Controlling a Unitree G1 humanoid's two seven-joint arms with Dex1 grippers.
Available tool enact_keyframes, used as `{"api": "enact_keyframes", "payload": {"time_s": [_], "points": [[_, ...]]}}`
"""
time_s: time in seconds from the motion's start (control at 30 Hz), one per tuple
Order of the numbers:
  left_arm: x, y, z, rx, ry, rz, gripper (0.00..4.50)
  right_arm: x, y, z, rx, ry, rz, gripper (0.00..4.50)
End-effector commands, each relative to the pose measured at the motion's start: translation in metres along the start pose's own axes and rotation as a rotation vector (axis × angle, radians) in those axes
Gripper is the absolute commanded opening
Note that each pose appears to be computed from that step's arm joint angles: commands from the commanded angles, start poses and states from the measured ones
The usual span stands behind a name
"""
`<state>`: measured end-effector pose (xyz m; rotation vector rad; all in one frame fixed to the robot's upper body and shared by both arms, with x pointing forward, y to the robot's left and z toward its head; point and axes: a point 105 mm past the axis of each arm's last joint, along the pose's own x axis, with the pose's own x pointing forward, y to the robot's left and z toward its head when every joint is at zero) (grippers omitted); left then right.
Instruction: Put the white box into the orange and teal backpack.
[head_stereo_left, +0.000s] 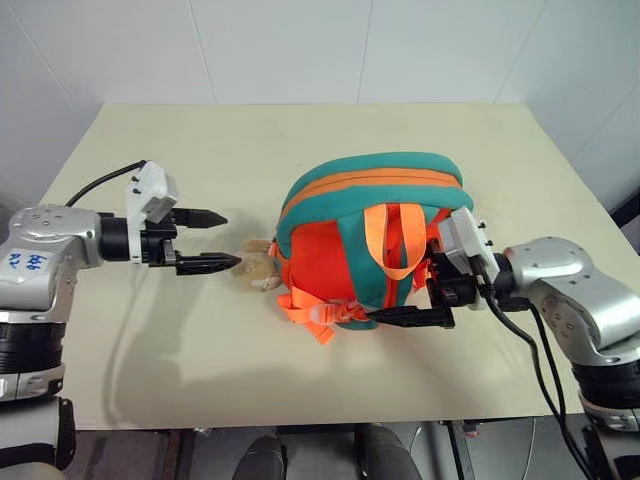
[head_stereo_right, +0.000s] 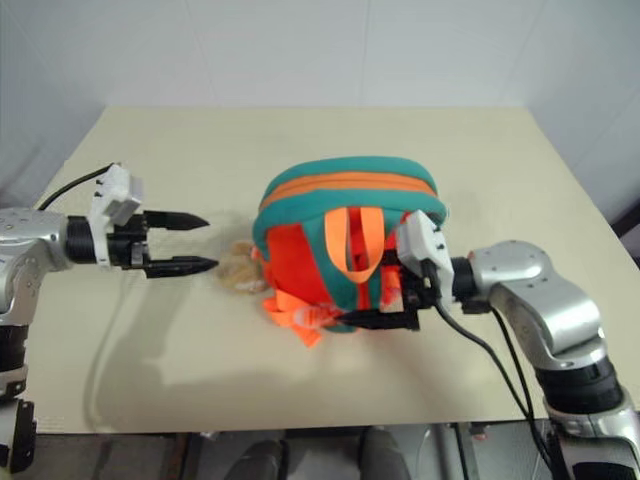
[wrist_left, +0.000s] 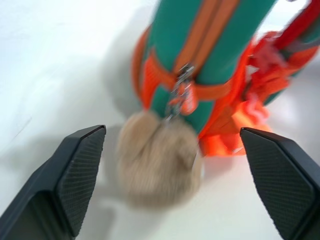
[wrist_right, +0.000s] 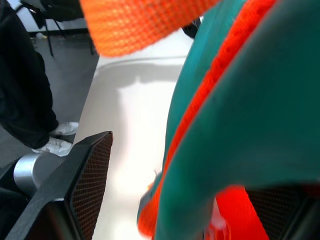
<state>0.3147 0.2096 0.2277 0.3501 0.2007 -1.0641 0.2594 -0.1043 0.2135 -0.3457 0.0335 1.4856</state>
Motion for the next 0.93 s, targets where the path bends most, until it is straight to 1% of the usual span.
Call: {"api": "enact_keyframes", "payload": {"time_s": [0.03,0.13,0.27,0.33,0.4,0.47,0.5,0.57,0.67,0.77,0.93], "points": [[-0.021,0.007,0.012,0.064,-0.049,0.073,4.48,-0.016,0.002,0.008,-0.039,0.019,-0.041,4.5],[-0.038,0.013,0.011,0.083,-0.095,0.129,4.48,-0.035,-0.001,0.002,-0.041,0.085,-0.098,4.5],[-0.054,0.016,0.014,0.15,-0.224,0.18,4.48,-0.069,-0.009,-0.007,-0.045,0.179,-0.208,4.5],[-0.062,0.016,0.013,0.158,-0.283,0.204,4.48,-0.089,-0.014,-0.014,-0.048,0.234,-0.27,4.5],[-0.072,0.011,0.017,0.156,-0.406,0.195,4.48,-0.113,-0.019,-0.021,-0.049,0.287,-0.347,4.5],[-0.076,0.007,0.01,0.161,-0.423,0.172,4.48,-0.137,-0.024,-0.024,-0.051,0.309,-0.436,4.5],[-0.078,0.005,0.005,0.161,-0.418,0.164,4.48,-0.147,-0.026,-0.025,-0.056,0.311,-0.479,4.5],[-0.082,0.002,-0.008,0.146,-0.395,0.131,4.48,-0.163,-0.031,-0.022,-0.072,0.264,-0.57,4.5],[-0.089,-0.002,-0.024,0.134,-0.37,0.085,4.48,-0.176,-0.031,-0.02,-0.072,0.187,-0.644,4.5],[-0.095,-0.003,-0.031,0.124,-0.353,0.083,4.48,-0.182,-0.025,-0.022,-0.087,0.149,-0.658,4.5],[-0.103,-0.002,-0.03,0.125,-0.336,0.1,4.48,-0.179,-0.024,-0.018,-0.117,0.094,-0.64,4.5]]}}
